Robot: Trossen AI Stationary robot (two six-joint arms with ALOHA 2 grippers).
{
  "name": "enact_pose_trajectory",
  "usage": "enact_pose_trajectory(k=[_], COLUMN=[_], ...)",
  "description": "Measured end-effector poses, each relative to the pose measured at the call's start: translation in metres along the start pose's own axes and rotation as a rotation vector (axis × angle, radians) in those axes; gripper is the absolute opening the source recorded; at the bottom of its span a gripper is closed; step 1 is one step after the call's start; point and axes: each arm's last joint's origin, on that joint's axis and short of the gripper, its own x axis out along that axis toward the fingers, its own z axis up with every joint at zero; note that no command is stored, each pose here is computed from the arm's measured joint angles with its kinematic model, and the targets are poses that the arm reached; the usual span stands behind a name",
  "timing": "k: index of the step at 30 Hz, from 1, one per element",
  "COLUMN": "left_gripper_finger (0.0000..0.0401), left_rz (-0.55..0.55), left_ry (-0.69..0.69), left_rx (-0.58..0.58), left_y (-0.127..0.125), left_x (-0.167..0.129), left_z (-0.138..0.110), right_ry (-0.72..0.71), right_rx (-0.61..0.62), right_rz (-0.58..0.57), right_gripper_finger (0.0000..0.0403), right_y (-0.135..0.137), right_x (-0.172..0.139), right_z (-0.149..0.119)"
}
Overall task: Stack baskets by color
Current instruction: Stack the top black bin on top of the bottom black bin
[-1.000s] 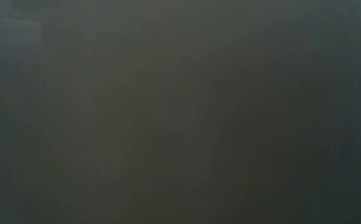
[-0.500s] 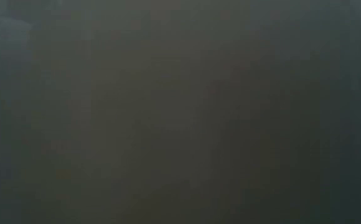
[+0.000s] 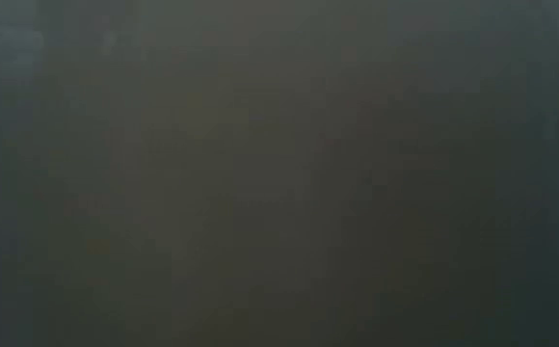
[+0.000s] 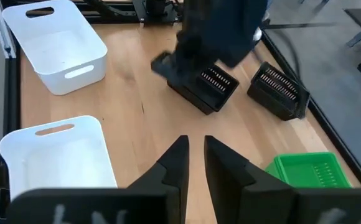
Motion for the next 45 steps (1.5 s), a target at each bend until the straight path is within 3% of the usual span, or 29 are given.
enact_pose_trajectory(k=[8, 13, 17, 21, 29, 37, 43, 45], left_gripper_finger=[0.0069, 0.0068, 0.007, 0.0067, 0.0069, 0.007, 0.0067, 0.0068], left_rz=[-0.087, -0.188, -0.255, -0.315, -0.425, -0.437, -0.455, -0.441], left_ry=[-0.272, -0.34, -0.38, -0.407, -0.46, -0.561, -0.579, -0.572], left_rx=[0.04, 0.068, 0.114, 0.138, 0.172, 0.201, 0.194, 0.2], left_y=[0.014, 0.022, 0.03, 0.036, 0.054, 0.077, 0.087, 0.09], left_x=[-0.077, -0.111, -0.132, -0.148, -0.174, -0.191, -0.196, -0.196], left_z=[-0.022, -0.041, -0.055, -0.067, -0.086, -0.094, -0.097, -0.098], right_ry=[0.082, 0.176, 0.195, 0.167, 0.144, 0.193, 0.209, 0.227], right_rx=[0.076, 0.111, 0.041, -0.161, -0.179, -0.32, -0.366, -0.358], right_rz=[-0.01, 0.005, 0.119, 0.239, 0.152, 0.148, 0.299, 0.301], right_gripper_finger=[0.0051, 0.0051, 0.0051, 0.0051, 0.0051, 0.0051, 0.0051, 0.0051], right_y=[-0.02, -0.056, -0.092, -0.13, -0.198, -0.216, -0.23, -0.235], right_x=[0.029, 0.071, 0.107, 0.134, 0.167, 0.214, 0.267, 0.285], right_z=[0.016, 0.04, 0.064, 0.081, 0.093, 0.087, 0.075, 0.069])
